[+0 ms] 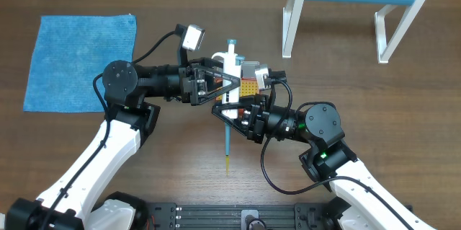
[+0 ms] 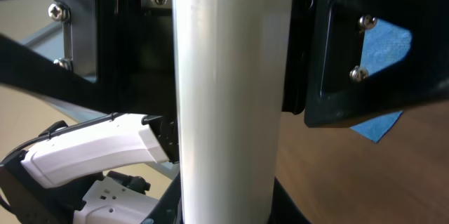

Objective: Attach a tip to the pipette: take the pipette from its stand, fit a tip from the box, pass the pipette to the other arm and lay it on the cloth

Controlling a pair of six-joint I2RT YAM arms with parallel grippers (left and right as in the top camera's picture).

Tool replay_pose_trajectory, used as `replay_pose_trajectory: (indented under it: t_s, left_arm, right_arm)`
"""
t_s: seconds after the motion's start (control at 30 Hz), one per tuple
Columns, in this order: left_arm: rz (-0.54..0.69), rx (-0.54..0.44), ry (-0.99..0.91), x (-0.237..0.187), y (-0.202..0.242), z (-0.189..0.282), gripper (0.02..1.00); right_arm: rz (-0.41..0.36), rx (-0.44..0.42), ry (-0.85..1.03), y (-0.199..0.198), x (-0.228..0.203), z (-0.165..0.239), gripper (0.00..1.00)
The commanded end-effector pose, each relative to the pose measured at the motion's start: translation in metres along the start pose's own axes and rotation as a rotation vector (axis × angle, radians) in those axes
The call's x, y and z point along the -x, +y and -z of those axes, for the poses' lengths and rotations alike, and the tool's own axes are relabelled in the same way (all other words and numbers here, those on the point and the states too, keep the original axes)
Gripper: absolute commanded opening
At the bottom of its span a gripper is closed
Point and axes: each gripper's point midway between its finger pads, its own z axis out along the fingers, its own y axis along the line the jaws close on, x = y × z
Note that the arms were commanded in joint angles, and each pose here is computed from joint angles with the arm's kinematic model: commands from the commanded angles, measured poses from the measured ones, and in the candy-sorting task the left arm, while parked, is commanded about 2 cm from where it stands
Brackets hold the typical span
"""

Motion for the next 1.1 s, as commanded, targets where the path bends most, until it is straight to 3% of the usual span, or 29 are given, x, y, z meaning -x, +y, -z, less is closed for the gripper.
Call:
replay_pose_trajectory:
  t_s: [0.03,0.13,0.3,0.33,0.47,0.57,0.67,0.7,0.73,0.8,0.87,0.93,1.1]
  left_arm:
    - [-0.049,-0.004,-0.027,0.011,-0.006,-0.002,0.772]
    - [-0.047,-0.003,-0.027,0.011,-0.006,-0.002,0.027]
    - [-0.041,-0.001,-0.027,0.011,-0.005,-0.002,0.025]
    - [-0.037,0.002,-0.031,0.012,-0.004,-0.002,0.027]
    - [0.011,0.1,-0.061,0.013,0.028,0.005,0.027]
    - [0.058,0.258,-0.14,0.02,0.071,0.025,0.025]
    - [0.055,0.306,-0.199,0.031,0.08,0.037,0.025]
    - [0.062,0.31,-0.201,0.031,0.081,0.037,0.025]
    - [0.08,0.324,-0.207,0.03,0.085,0.039,0.027]
    - [0.134,0.391,-0.248,0.031,0.101,0.046,0.027]
    - [0.217,0.642,-0.331,0.026,0.148,0.082,0.027]
    - [0.278,0.803,-0.318,0.019,0.162,0.112,0.025]
    - [0.297,1.044,-0.307,0.042,0.12,0.211,0.027]
  right_arm:
    - [0.004,0.023,0.007,0.007,0.0,0.001,0.08]
    - [0.004,0.023,0.007,0.007,0.0,0.001,0.08]
    - [0.004,0.025,0.01,0.007,-0.001,0.001,0.082]
    - [0.005,0.035,0.027,0.009,-0.004,0.001,0.871]
    - [0.005,0.132,0.216,0.023,-0.033,0.01,0.886]
    - [-0.078,0.08,0.311,-0.005,-0.04,0.038,0.884]
    - [-0.084,-0.121,0.215,-0.063,-0.027,0.066,0.884]
    - [-0.069,-0.233,0.172,-0.087,-0.024,0.076,0.884]
    - [-0.063,-0.397,0.114,-0.118,-0.018,0.09,0.886]
    - [-0.047,-0.589,0.043,-0.149,-0.008,0.11,0.884]
    - [-0.014,-0.827,-0.073,-0.178,0.014,0.139,0.886]
    - [-0.009,-0.955,-0.119,-0.183,0.024,0.157,0.886]
    - [0.0,-1.258,-0.142,-0.181,0.037,0.203,0.886]
